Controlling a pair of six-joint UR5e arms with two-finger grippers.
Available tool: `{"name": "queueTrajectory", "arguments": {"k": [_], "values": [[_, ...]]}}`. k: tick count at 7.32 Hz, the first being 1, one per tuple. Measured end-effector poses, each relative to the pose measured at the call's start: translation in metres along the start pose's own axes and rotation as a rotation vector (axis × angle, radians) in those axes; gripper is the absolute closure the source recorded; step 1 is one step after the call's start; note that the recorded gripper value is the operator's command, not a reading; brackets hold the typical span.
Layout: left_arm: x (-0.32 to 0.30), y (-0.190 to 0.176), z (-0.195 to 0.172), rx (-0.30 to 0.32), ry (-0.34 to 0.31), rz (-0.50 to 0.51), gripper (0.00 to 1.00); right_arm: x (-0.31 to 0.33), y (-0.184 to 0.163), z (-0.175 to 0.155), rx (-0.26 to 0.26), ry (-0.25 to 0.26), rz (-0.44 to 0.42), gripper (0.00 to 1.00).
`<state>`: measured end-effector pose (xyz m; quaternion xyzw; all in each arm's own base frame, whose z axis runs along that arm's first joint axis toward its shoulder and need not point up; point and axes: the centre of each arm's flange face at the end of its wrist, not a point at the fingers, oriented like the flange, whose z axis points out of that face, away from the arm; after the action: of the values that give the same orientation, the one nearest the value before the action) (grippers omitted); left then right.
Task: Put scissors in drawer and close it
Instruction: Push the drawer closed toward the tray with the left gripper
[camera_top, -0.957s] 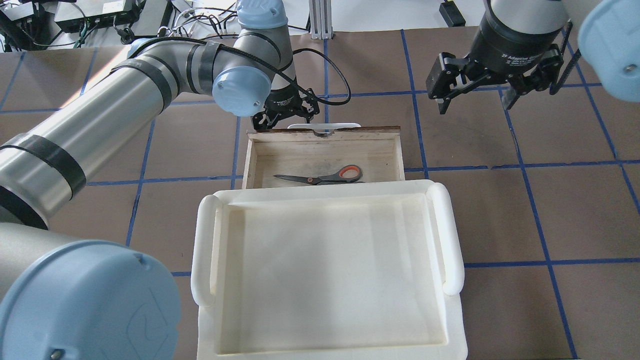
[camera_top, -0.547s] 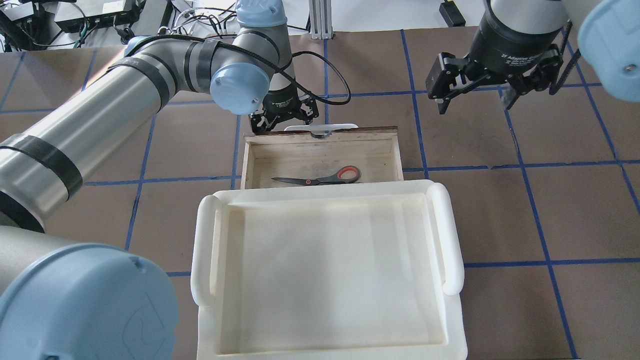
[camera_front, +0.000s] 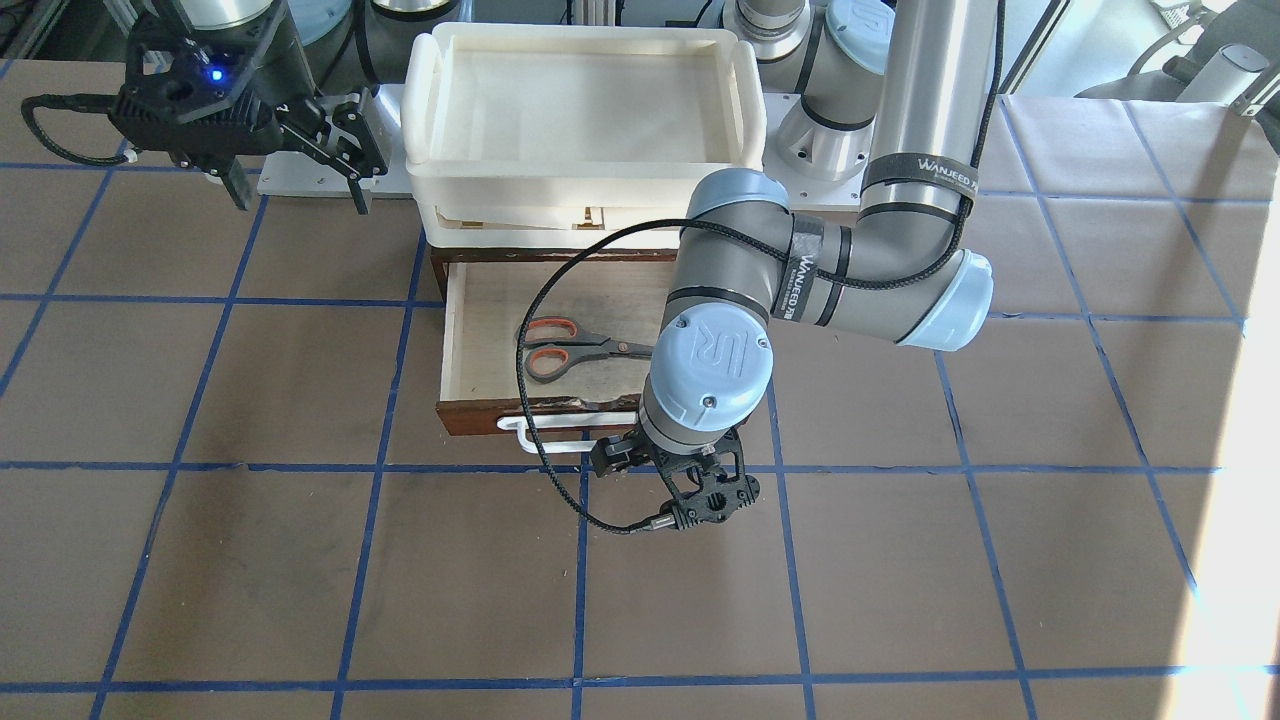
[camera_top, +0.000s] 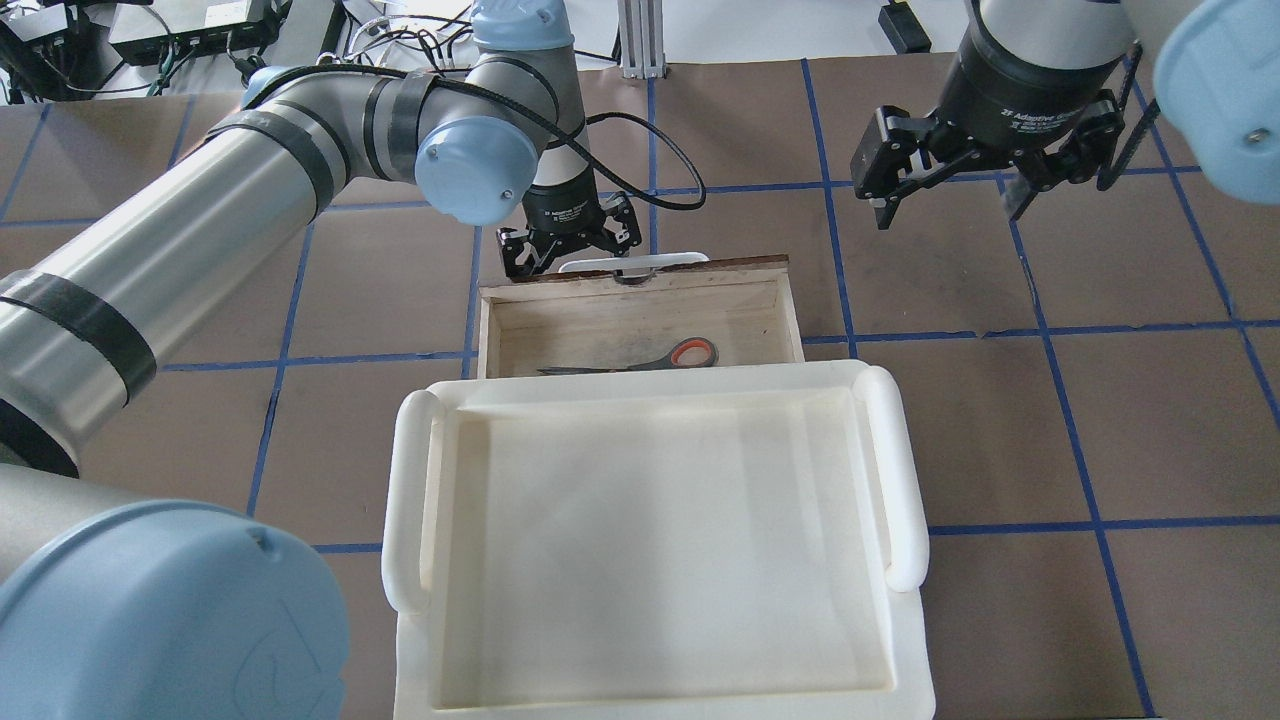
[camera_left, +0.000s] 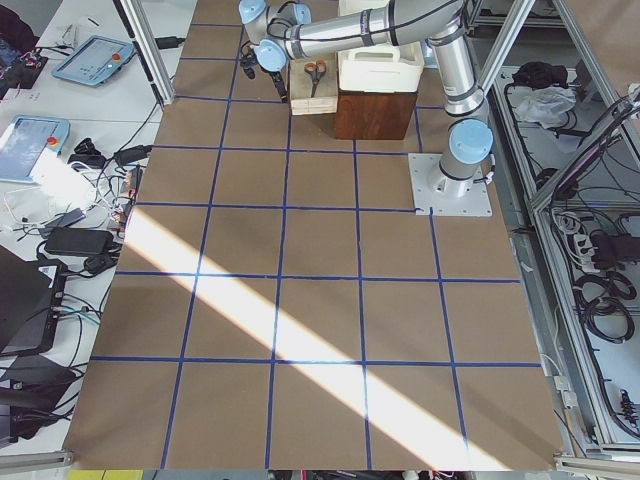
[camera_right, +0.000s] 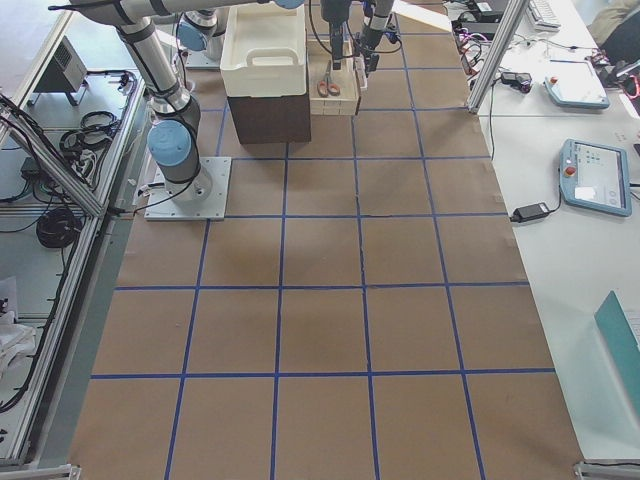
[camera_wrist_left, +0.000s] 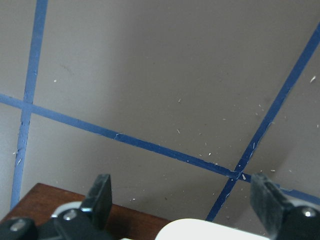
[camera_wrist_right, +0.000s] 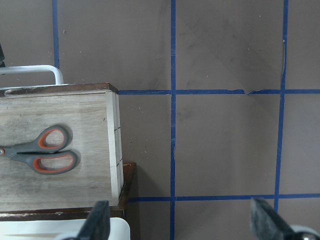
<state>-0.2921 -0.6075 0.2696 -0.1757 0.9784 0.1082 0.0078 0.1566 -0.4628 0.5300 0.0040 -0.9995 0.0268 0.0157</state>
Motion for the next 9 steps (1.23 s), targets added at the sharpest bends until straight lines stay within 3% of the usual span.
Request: {"name": "queueTrajectory", "arguments": {"k": [9], "values": [[-0.003,0.052,0.0,-0.163,-0.133,0.028,0.0,0.0,0.0,0.0,-0.001,-0.002,0.0,0.0]]}}
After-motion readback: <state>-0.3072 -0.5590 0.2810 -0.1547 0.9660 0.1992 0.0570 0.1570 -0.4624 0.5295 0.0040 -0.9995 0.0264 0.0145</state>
